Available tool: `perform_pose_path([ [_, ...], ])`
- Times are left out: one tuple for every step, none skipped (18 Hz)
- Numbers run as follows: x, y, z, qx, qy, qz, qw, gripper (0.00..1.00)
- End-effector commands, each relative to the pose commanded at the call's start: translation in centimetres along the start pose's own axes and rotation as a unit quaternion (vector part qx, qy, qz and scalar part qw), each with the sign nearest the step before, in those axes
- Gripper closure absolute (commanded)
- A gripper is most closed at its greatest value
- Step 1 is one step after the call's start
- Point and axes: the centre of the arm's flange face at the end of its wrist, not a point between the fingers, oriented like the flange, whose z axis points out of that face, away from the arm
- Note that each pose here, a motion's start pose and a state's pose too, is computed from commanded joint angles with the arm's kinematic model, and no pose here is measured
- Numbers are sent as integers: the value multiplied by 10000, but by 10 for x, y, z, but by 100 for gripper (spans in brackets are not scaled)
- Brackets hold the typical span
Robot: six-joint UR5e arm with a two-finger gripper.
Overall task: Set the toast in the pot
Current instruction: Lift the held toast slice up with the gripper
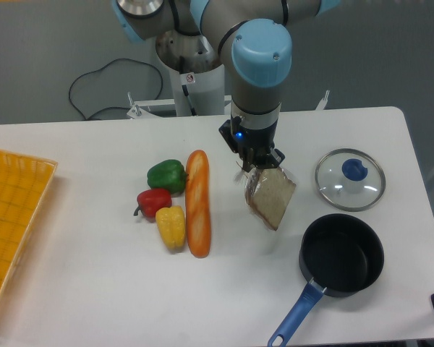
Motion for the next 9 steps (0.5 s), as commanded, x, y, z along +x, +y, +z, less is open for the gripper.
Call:
perform_pose_path([
  [0, 0, -1, 10, -4, 0, 10000, 100],
  [-1, 0, -1, 10, -4, 0, 10000, 100],
  [-1, 0, -3, 20, -25, 1, 10000, 100],
  [-3, 1, -4, 30, -29, -14, 10000, 100],
  [-5, 5, -5, 50, -38, -45, 10000, 100],
  [-6, 5, -7, 56, -52, -52, 10000, 100],
  [-7, 6, -8, 66, -56, -67, 9999, 100],
  [-9, 8, -9, 76, -61, -90, 9999, 100],
  [-10, 8, -12, 105, -90, -97, 9999, 100],
])
